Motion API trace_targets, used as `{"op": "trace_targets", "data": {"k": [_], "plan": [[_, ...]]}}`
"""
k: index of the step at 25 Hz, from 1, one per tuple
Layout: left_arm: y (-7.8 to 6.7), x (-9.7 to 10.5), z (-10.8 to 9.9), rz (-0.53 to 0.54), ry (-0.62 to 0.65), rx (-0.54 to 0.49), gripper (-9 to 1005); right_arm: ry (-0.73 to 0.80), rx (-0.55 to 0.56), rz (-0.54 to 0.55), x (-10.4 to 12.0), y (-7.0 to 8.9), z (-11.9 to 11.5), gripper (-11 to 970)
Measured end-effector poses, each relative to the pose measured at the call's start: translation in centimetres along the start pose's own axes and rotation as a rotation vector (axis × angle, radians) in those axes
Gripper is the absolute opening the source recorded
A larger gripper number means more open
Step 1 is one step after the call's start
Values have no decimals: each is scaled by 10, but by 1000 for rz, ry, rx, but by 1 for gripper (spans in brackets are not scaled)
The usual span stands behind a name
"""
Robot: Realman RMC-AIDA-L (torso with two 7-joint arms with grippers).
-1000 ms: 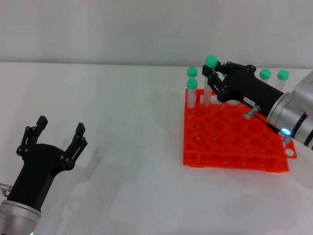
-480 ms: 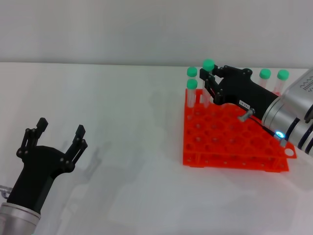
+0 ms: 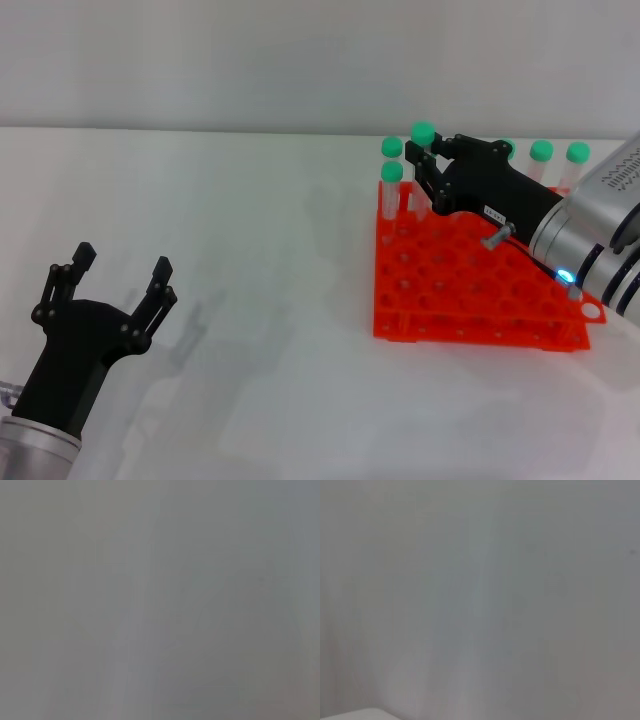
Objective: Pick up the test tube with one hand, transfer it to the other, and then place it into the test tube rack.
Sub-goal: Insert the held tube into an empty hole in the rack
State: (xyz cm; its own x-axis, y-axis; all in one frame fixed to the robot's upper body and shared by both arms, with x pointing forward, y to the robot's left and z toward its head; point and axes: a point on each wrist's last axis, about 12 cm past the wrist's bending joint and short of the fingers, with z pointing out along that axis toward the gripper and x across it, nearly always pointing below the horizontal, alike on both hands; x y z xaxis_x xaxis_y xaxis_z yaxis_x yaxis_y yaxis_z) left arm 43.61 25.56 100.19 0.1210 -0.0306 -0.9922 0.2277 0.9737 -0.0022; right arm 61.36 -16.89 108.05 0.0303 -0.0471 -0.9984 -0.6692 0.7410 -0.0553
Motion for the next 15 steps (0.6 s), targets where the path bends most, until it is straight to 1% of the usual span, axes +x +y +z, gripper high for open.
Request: {"op": "trace_targets", "data": {"k": [15], "plan": [[-1,-1,3,-1,-5,9,881,76,36,14,11,-2,-3,205]]}}
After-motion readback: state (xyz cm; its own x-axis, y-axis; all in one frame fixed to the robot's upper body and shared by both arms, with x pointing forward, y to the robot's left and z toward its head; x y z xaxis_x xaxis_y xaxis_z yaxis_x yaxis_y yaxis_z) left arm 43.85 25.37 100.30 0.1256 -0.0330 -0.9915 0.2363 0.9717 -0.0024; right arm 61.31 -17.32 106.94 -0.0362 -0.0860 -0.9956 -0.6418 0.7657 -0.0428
